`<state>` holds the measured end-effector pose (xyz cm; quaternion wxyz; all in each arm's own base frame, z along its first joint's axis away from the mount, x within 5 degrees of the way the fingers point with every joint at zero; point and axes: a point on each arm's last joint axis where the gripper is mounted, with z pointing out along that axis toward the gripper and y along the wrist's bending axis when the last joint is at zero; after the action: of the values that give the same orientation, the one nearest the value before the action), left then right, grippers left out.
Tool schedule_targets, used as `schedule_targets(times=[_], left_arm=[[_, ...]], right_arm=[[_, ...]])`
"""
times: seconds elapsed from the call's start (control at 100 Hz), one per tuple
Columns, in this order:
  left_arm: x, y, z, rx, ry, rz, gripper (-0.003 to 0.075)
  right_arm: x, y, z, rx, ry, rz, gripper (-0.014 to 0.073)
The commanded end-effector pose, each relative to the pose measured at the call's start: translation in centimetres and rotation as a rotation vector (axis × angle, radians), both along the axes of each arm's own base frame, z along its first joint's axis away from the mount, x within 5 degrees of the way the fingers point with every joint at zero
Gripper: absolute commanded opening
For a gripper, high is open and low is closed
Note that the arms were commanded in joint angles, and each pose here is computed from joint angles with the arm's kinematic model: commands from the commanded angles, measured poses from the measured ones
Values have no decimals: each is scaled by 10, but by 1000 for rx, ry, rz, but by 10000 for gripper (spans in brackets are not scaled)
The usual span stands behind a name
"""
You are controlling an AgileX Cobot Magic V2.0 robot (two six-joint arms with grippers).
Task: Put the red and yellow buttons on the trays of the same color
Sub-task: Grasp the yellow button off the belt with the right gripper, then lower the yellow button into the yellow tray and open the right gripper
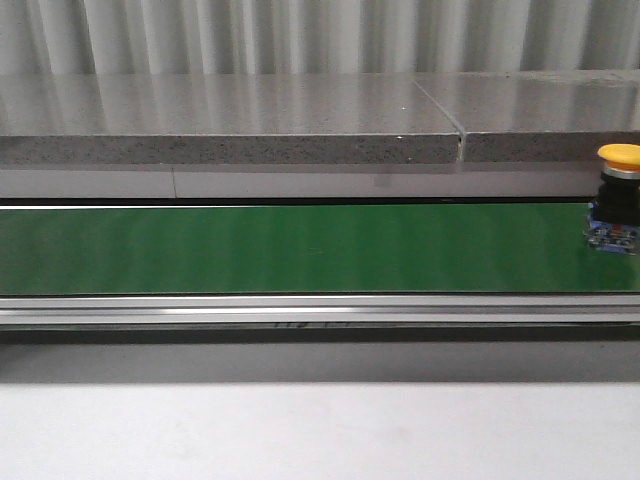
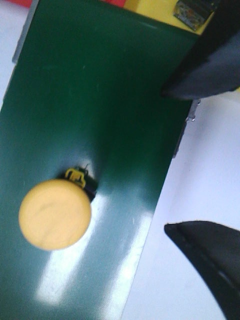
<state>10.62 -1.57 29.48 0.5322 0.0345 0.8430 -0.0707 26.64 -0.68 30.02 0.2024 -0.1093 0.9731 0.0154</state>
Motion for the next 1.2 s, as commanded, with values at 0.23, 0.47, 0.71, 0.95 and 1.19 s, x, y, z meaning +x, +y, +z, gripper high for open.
schedule_targets(times=[0.23,0.47,0.71,0.95,1.19], left_arm=[[3,0,15,-29,-96,16,-20],[3,0,15,-29,-96,16,-20],[3,0,15,-29,-96,16,-20],[3,0,15,-29,-96,16,-20],[3,0,15,-29,-96,16,-20]], right_arm=[[39,7,0,8,-82,25,510],[54,7,-6,7,-81,23,503],[62,6,-17,7,-71,19,264],[59,6,-16,12,-44,14,211],[41,-7,14,31,-127,-79,210]])
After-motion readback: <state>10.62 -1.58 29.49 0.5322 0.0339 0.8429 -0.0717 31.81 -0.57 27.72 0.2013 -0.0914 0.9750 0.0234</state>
